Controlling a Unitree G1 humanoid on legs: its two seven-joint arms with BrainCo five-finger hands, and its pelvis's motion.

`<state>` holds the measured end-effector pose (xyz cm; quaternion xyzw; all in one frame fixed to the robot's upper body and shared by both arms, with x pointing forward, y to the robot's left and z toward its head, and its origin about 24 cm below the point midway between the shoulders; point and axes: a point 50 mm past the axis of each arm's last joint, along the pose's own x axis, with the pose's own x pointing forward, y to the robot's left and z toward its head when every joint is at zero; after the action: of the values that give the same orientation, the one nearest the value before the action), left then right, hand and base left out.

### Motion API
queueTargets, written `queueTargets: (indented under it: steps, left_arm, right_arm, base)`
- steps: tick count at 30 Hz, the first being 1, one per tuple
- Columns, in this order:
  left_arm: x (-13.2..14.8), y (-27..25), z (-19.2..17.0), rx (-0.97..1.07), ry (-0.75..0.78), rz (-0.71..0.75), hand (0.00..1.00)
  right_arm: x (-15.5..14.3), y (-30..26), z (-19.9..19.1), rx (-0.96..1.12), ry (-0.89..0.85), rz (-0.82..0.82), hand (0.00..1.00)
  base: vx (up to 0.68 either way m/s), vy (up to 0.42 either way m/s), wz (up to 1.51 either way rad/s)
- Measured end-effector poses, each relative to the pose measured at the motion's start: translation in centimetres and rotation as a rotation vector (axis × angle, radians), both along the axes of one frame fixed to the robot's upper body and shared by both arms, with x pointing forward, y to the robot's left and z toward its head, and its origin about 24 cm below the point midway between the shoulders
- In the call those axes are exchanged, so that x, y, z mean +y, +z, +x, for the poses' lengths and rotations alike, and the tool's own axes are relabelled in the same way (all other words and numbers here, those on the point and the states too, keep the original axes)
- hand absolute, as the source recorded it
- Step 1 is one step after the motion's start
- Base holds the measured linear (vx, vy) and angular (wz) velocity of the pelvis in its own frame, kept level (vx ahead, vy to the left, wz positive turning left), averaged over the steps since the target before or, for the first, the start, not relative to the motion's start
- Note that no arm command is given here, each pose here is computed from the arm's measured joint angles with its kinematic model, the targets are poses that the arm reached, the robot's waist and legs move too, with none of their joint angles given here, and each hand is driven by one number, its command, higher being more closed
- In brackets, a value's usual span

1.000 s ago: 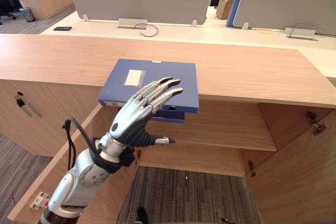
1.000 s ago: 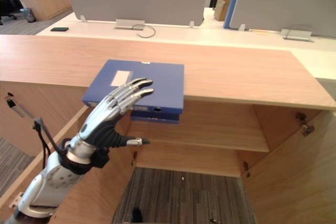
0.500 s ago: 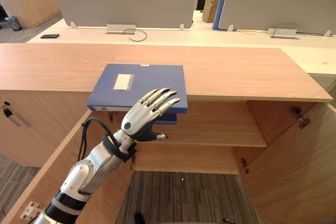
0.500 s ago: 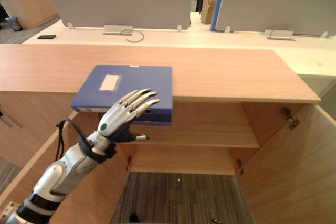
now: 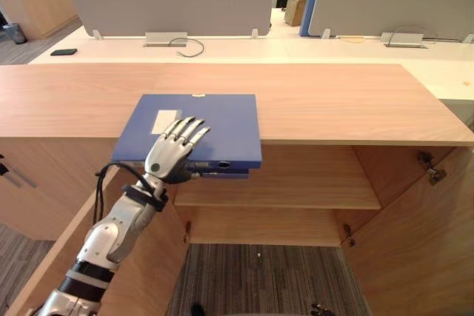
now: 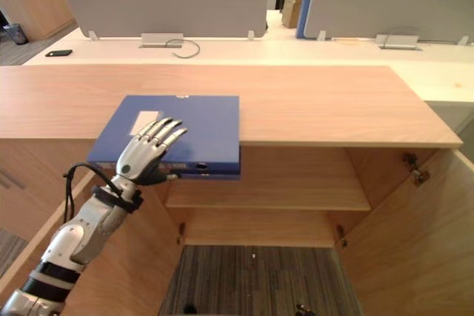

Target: Walk over to the cabinet, pick up the folder, carry it to the office cabinet, place the folder inside the office cabinet, then close the office cabinet door

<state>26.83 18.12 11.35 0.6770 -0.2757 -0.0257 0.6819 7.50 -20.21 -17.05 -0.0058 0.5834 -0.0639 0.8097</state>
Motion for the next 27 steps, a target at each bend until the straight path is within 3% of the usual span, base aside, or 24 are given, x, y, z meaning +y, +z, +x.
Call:
queueTargets:
  steps: [22,23,27]
  left_arm:
    - [3.3,-1.6,1.3,0.046,0.166,0.036,0.0]
    - [3.4,-1.8,1.4,0.054,0.173,0.039,1.0]
    - [4.0,-1.6,2.0,0.04,0.202,0.045,1.0]
  right_arm:
    - [-0.1,0.0,-0.2,-0.001,-0.01,0.0,0.0]
    - [-0.1,0.0,-0.2,0.0,-0.01,0.0,0.0]
    - [-0.1,0.0,-0.4,0.003,-0.011,0.0,0.0]
  base:
    - [0.01,0.007,-0.01]
    - [-0.02,0.013,-0.05]
    - [-0.04,0.021,-0.07]
